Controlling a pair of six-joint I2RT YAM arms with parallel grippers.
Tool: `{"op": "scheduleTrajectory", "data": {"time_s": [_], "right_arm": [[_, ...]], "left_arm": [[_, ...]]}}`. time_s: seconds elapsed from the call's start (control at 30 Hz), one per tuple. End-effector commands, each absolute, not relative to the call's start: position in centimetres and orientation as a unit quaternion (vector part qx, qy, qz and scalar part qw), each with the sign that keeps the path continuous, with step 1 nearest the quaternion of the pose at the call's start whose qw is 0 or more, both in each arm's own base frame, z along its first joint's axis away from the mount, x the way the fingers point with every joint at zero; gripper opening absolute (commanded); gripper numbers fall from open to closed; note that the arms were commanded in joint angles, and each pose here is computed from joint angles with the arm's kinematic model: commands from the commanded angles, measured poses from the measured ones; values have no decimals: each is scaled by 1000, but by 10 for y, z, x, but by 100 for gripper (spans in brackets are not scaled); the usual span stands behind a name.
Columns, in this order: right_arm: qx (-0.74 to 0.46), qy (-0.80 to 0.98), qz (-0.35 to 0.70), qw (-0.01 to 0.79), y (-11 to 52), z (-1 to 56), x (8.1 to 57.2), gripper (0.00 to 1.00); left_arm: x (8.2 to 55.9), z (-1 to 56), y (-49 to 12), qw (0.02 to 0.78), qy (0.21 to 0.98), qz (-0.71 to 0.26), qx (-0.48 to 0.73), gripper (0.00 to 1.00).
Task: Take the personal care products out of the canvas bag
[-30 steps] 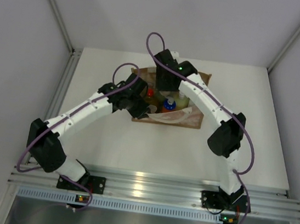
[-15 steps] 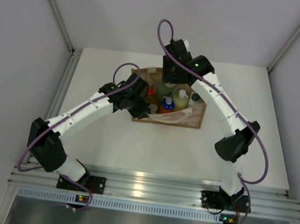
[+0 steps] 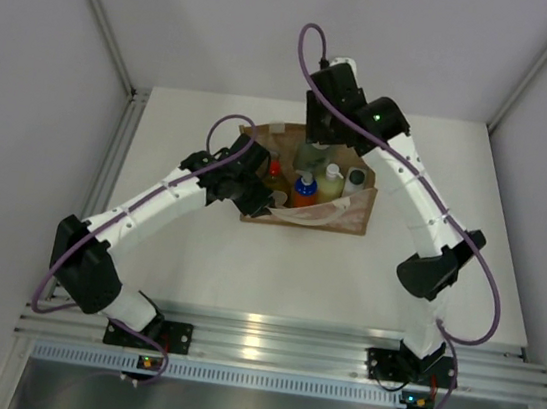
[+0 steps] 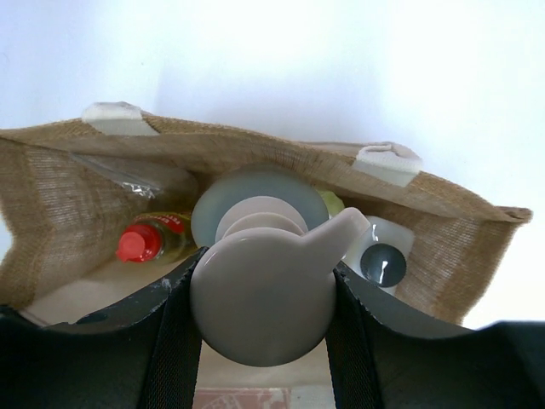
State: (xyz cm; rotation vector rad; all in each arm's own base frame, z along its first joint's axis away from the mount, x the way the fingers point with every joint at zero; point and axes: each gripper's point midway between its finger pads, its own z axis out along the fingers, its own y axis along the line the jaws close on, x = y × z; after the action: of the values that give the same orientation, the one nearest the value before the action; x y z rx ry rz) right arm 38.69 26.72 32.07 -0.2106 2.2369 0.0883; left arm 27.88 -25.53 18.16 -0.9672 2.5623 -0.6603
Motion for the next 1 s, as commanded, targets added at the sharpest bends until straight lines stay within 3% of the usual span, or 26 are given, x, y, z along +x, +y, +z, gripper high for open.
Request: {"op": "scheduleTrajectory", "data": {"time_s": [0.0,0.47,0.97], "right_arm": [[-35,831,66,551,228,431,374,0],[-19,803,114,584,202,479,336,0],[66,787,46,612,99,497,305,0]], "left_arm": [[279,163,-259,147,906,-215,-334,14],[281,162,-261,145,908,-215,-328,14],[281,160,-262,143,910,-214,-326,14]]}}
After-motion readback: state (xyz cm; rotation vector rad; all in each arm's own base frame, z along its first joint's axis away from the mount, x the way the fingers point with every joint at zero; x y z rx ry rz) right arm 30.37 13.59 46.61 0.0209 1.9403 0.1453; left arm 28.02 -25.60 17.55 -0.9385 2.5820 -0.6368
